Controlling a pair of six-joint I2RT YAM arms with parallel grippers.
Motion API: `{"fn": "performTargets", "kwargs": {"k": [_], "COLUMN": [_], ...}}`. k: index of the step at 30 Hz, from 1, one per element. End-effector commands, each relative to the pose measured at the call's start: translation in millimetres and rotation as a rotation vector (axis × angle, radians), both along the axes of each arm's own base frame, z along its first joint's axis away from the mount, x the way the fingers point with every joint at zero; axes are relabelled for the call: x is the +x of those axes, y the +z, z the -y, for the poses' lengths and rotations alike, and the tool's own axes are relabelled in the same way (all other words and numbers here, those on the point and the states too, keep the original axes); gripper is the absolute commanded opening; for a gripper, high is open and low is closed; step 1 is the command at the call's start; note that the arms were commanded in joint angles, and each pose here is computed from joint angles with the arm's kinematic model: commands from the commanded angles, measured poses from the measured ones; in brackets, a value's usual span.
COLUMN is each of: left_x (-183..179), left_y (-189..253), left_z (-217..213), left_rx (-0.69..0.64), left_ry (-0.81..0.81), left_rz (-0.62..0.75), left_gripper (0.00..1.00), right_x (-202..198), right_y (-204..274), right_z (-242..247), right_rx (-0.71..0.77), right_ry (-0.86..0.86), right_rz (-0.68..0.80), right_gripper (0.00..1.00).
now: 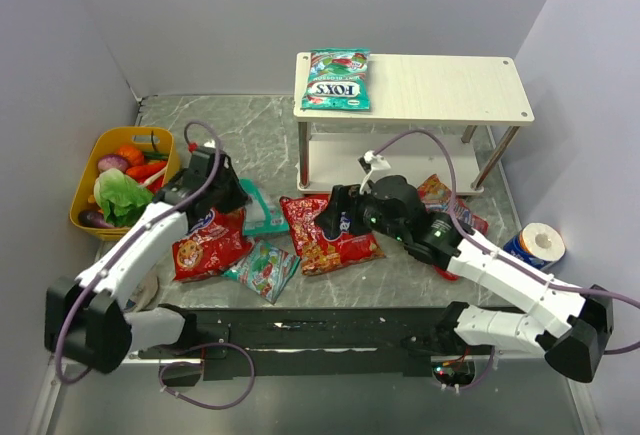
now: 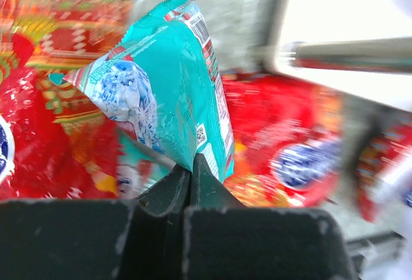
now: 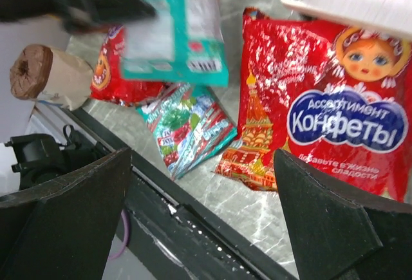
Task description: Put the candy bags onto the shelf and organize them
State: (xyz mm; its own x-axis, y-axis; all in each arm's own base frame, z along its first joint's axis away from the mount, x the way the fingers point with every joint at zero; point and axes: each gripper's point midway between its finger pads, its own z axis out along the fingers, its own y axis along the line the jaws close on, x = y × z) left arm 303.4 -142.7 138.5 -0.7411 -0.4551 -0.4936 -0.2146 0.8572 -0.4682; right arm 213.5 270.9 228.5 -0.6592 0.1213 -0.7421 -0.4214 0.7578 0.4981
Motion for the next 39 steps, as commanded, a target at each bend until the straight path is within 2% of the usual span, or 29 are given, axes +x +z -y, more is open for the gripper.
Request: {"fn": "performTargets", "kwargs": {"k": [1, 6, 12, 23, 30, 33, 36, 37, 39], "left_x": [-7.1, -39.7, -68.5, -130.1, -150.3, -154.2, -155.5, -155.5, -153.1], "left_y": [85.4, 142.7, 184.8, 238.4, 258.0, 263.3, 266.7, 266.8, 264.8], "left_z": [15.0, 33.3, 40.2, 69.9, 74.5, 74.1, 74.6, 74.8, 74.9], "left_rx": [-0.11, -0.232, -0.28, -0.461, -0.523, -0.534, -0.549, -0.551, -0.549], "left_ry": [-0.111, -0.288, -0.431, -0.795, -0.892, -0.9, -0.901, -0.903, -0.895], "left_rz": [0.198, 0.371, 0.559, 0.766, 0.813, 0.828, 0.837, 0.839, 0.838], "left_gripper": [0.01, 0.01, 0.01, 0.01, 0.01, 0.01, 0.01, 0.01, 0.01], "right_x": [-1.2, -0.2, -8.0, -20.3, -16.7, -17.5, -21.9, -23.0, -25.8], "right_y": [27.1, 59.1, 104.3, 123.4, 123.6, 127.6, 136.5, 137.5, 139.7], "right_z": [-19.0, -31.2, -36.5, -41.2, -38.7, -38.2, -41.5, -43.3, -47.8], "right_rx": [0.096, 0.165, 0.253, 0.347, 0.349, 0.375, 0.417, 0.422, 0.433], "right_ry": [0.041, 0.085, 0.154, 0.226, 0.194, 0.194, 0.224, 0.237, 0.263], "right_rz": [-0.004, 0.036, 0.111, 0.155, 0.148, 0.161, 0.179, 0.179, 0.169], "right_gripper": [0.98, 0.99, 1.0, 1.0, 0.97, 0.91, 0.78, 0.69, 0.6]}}
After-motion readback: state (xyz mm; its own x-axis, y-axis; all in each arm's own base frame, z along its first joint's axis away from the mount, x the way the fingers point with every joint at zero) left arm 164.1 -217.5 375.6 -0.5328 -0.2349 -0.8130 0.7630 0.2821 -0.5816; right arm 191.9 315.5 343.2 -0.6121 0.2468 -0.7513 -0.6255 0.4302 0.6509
